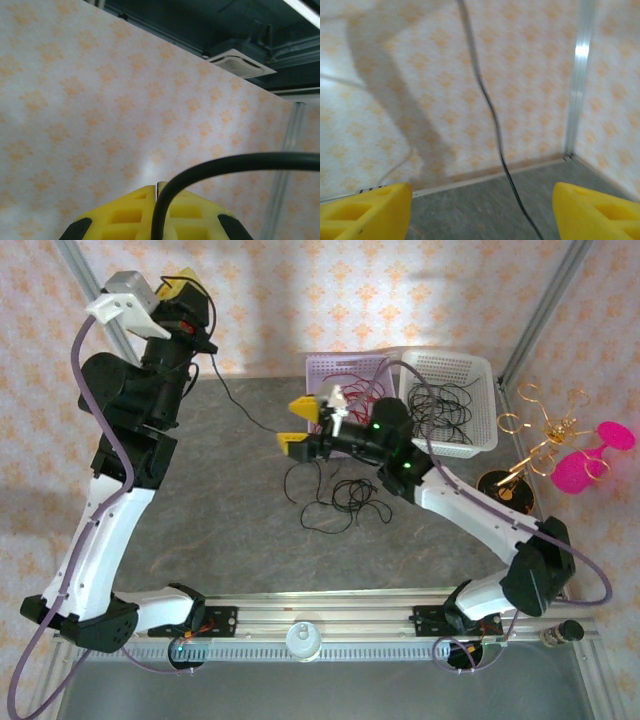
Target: Untangle the cables
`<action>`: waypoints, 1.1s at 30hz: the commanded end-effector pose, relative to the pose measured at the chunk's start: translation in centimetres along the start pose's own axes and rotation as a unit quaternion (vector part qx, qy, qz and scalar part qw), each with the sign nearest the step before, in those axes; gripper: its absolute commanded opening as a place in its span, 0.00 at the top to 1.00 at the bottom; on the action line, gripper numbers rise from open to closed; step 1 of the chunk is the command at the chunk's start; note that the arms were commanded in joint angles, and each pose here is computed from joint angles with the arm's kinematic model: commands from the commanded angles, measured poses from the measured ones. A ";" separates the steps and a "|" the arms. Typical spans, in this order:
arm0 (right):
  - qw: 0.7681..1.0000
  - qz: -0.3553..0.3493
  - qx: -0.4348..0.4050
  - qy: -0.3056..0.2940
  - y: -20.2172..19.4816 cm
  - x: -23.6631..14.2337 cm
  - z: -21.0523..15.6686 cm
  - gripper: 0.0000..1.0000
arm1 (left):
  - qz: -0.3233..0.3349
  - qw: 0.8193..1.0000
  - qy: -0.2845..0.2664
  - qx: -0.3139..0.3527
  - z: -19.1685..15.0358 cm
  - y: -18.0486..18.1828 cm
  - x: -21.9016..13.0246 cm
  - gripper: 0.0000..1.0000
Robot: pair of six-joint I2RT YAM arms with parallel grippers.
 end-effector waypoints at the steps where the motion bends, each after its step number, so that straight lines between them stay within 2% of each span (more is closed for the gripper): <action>1: 0.997 0.046 -0.057 0.009 0.4 2.8 0.5 0.26 | -0.078 0.996 -0.012 -0.046 0.5 -2.2 -1.0 1.00; 5: 0.993 0.117 -0.025 0.020 0.4 6.2 -0.5 0.27 | -0.091 0.994 -0.005 -0.055 -0.1 -2.9 -1.6 1.00; 11: 0.986 0.164 -0.008 0.025 2.0 9.4 -1.7 0.28 | -0.090 0.994 0.002 -0.055 -0.4 -3.1 -1.8 1.00; 13: 0.987 0.158 0.004 0.027 1.7 10.2 -2.0 0.30 | -0.092 0.994 0.003 -0.055 -0.4 -3.2 -1.9 1.00; 16: 0.993 0.109 0.021 0.036 0.3 10.9 -2.8 0.38 | -0.091 0.994 0.000 -0.055 -0.1 -3.2 -2.1 1.00; 18: 0.995 0.078 0.031 0.044 -0.5 10.9 -3.3 0.48 | -0.091 0.995 -0.002 -0.052 0.1 -3.2 -2.4 1.00; 22: 0.995 0.038 0.069 0.063 -1.9 9.4 -3.6 0.81 | -0.070 0.997 -0.011 -0.039 0.6 -2.7 -3.0 1.00; 26: 0.995 -0.005 0.077 0.063 -2.2 6.7 -2.6 0.92 | -0.047 0.998 -0.013 -0.032 0.5 -2.0 -3.5 1.00; 29: 0.993 -0.058 0.073 0.069 -3.1 4.8 -0.3 1.00 | -0.037 0.999 -0.010 -0.031 -0.2 -1.5 -4.1 0.77; 33: 0.982 -0.158 0.069 0.081 -5.9 1.8 4.3 1.00 | -0.021 0.999 -0.004 -0.036 -1.3 -0.6 -5.4 0.44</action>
Point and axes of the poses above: each hand's point on the last joint's axis, 136 mm out from that joint toward the fingers, its own x axis out along the fingers, its own y axis along the line the jaws close on, z = x × y, the point moved 5 cm from there along -x, back along the fingers, and after that the axes turned 2 degrees about -x, right-handed, at the moved point
